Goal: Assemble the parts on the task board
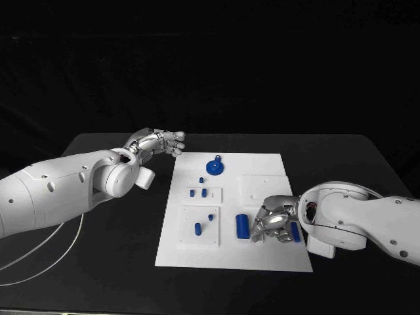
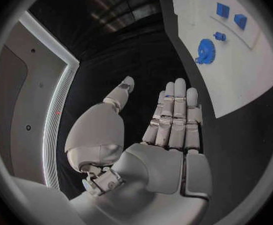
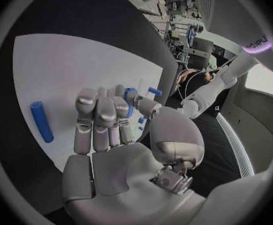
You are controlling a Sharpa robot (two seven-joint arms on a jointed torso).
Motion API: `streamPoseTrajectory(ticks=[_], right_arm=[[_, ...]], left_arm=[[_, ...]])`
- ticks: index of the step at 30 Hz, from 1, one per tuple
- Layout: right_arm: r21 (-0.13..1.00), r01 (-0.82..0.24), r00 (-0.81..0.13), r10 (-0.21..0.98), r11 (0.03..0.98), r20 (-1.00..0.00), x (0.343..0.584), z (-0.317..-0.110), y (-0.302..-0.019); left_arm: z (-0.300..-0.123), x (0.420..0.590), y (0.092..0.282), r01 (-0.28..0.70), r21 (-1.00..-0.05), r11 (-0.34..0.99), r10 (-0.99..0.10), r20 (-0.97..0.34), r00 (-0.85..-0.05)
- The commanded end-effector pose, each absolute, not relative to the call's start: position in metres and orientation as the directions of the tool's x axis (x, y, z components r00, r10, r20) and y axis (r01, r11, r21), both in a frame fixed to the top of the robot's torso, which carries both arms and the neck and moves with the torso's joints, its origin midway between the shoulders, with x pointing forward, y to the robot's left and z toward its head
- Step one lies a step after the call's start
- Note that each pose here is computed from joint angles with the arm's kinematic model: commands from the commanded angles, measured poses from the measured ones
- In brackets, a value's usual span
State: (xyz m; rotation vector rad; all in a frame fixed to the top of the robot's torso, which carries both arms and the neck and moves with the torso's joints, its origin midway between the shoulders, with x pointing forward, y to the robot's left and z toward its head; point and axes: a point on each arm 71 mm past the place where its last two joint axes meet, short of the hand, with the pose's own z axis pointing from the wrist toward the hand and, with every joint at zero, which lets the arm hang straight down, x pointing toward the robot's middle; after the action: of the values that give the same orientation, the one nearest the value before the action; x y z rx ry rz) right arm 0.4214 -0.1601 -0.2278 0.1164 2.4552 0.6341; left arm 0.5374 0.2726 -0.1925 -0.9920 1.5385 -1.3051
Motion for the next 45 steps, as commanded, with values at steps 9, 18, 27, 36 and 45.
streamPoseTrajectory(ticks=[9,18,27,36,45], right_arm=[[0.463,-0.071,-0.825,0.209,0.884,-0.525,0.420,-0.228,-0.161],[0.493,-0.069,-0.806,0.243,0.867,-0.540,0.420,-0.225,-0.164],[0.503,-0.047,-0.750,0.302,0.863,-0.588,0.442,-0.200,-0.191],[0.471,-0.056,-0.667,0.318,0.881,-0.674,0.461,-0.168,-0.226],[0.410,0.026,-0.670,0.320,0.912,-0.670,0.464,-0.172,-0.263]], left_arm=[[-0.192,0.537,0.271,-0.039,-0.991,0.127,-0.941,-0.108,-0.320],[-0.192,0.537,0.272,-0.040,-0.991,0.127,-0.941,-0.108,-0.319],[-0.192,0.537,0.271,-0.040,-0.991,0.128,-0.941,-0.108,-0.320],[-0.192,0.537,0.270,-0.039,-0.991,0.126,-0.939,-0.106,-0.328],[-0.193,0.537,0.268,-0.041,-0.991,0.125,-0.938,-0.105,-0.331]])
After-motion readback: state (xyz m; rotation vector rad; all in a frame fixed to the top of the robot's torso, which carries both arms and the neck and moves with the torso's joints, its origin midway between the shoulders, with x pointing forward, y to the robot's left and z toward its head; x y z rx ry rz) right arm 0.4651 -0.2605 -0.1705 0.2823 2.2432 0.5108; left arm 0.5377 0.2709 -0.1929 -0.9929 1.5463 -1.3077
